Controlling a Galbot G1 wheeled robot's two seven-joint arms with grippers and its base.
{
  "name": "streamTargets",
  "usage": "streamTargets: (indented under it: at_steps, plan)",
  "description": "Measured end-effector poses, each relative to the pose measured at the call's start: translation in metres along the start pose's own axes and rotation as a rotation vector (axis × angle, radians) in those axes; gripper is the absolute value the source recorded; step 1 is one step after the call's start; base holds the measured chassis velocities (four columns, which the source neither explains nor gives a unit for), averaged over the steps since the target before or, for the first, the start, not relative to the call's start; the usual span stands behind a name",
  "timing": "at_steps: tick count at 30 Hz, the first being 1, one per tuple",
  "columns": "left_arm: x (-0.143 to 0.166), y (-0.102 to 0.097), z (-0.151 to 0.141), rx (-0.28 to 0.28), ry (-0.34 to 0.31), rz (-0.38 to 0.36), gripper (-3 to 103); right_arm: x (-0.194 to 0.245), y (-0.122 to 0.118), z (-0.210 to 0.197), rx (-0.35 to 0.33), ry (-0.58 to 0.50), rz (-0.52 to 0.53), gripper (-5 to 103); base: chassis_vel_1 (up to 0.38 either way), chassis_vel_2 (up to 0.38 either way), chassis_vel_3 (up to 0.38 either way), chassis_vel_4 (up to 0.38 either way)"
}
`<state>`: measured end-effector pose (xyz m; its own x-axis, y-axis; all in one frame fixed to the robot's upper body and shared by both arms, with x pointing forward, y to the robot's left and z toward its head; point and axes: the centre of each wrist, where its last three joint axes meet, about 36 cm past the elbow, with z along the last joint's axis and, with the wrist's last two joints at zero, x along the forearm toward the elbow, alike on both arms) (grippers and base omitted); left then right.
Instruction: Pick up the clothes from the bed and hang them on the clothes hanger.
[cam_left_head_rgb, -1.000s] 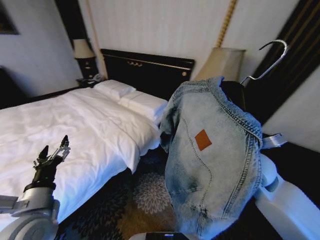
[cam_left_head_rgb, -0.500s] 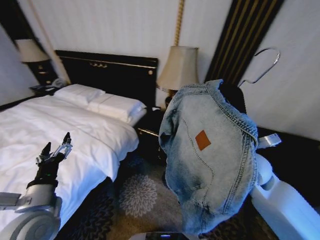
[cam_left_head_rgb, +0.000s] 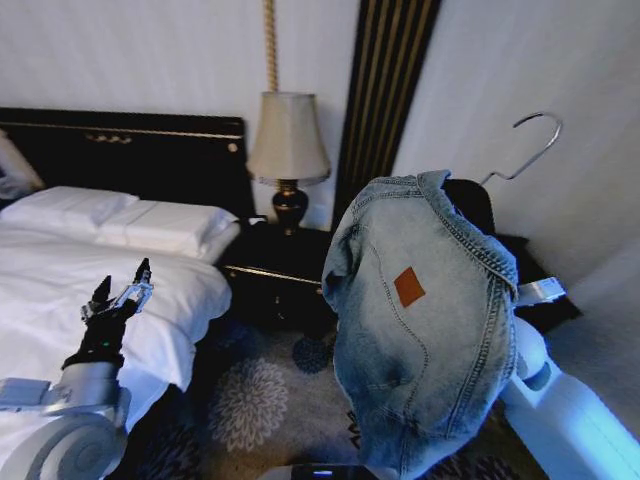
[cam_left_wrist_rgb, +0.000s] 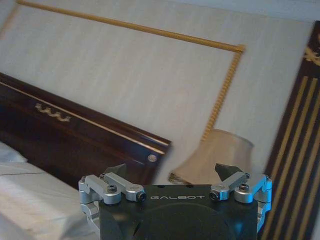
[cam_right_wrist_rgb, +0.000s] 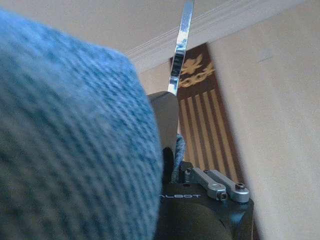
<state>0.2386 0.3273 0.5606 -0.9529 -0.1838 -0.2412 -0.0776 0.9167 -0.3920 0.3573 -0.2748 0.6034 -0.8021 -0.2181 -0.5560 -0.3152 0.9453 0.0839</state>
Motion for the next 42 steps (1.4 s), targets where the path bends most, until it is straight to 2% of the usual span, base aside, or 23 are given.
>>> streamTargets:
  at_steps: [21, 42]
  plan:
    - [0.002, 0.0053, -0.0052, -0.01, -0.018, -0.009, 100, 0.006, -0.005, -0.001, -0.002, -0.022, 0.049, 20, -0.124, -0.123, -0.116, -0.122]
    - [0.0007, 0.0036, -0.0017, 0.004, -0.024, 0.002, 100, 0.0063, -0.0068, 0.0024, 0.021, -0.03, 0.046, 20, -0.125, -0.123, -0.122, -0.124]
